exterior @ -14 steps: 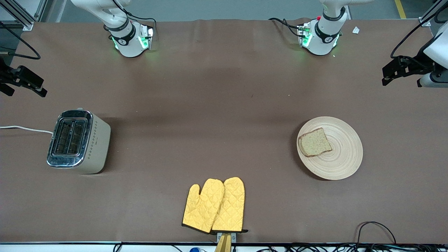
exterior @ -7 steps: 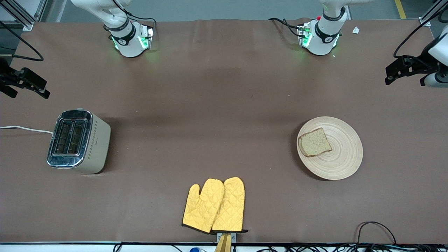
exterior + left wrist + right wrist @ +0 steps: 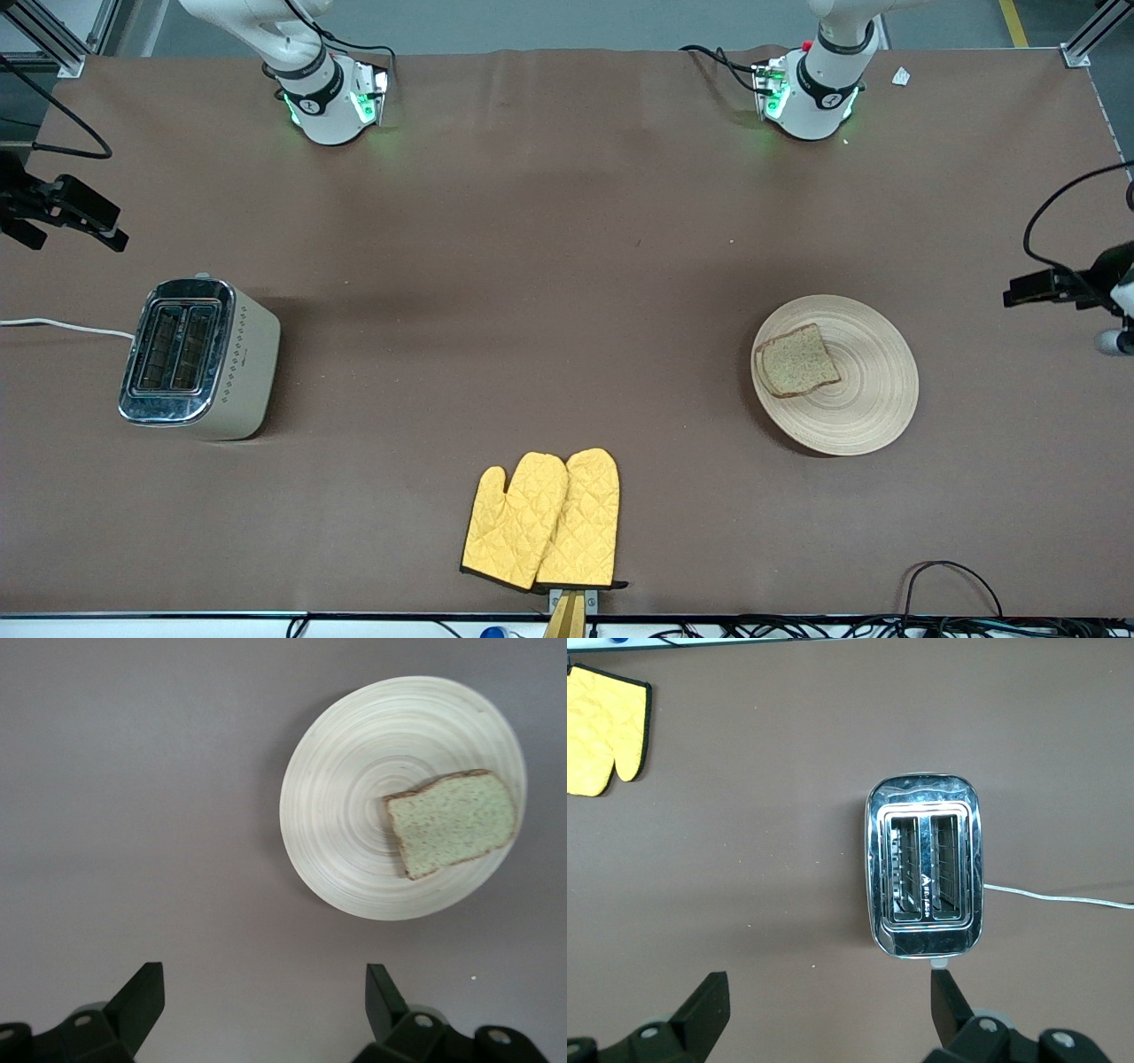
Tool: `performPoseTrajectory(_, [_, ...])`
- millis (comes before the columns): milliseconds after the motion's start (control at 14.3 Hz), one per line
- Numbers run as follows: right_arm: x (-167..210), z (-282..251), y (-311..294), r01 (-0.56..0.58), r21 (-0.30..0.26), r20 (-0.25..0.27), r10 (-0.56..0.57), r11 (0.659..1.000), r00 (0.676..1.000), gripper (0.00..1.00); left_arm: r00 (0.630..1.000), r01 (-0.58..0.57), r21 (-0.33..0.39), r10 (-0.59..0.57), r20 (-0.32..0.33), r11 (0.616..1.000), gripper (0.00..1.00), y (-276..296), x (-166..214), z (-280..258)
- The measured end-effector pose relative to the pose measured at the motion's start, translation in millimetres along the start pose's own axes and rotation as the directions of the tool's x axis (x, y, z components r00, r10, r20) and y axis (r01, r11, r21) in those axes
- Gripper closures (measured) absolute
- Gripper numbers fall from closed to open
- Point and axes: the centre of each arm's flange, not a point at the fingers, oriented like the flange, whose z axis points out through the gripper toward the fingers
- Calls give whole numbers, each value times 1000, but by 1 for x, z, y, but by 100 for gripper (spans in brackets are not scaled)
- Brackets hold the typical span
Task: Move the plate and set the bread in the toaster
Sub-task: 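Reach the left gripper toward the wooden plate's rim, then grasp the wooden plate's rim with the left gripper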
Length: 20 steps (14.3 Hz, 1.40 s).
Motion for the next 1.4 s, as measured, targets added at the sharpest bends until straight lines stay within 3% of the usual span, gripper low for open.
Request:
performPoseTrajectory(210, [0, 0, -1, 1, 0, -3, -1, 1000, 1000, 0, 998, 52, -120, -49, 29, 991, 0, -51, 14, 53])
performPoseTrajectory(490, [0, 0, 0, 1, 0, -1, -1, 1000, 1000, 0, 1000, -4, -268, 0, -17, 963, 0, -115, 22, 116])
performPoseTrajectory(700, [-1, 1, 0, 0, 0, 10, 0, 1000, 1000, 0, 999, -15, -393, -1, -41, 920, 0, -141, 21, 152])
performPoseTrajectory(981, [-1, 0, 1, -2, 0, 8, 2, 1000, 1000, 0, 993, -101, -553, 55, -100, 827, 7, -162, 22, 224])
performPoseTrajectory(1401, [-1, 0, 1, -2, 0, 5, 2, 1000, 1000, 0, 976, -214, -632, 144, -162, 745, 24, -158, 27, 288])
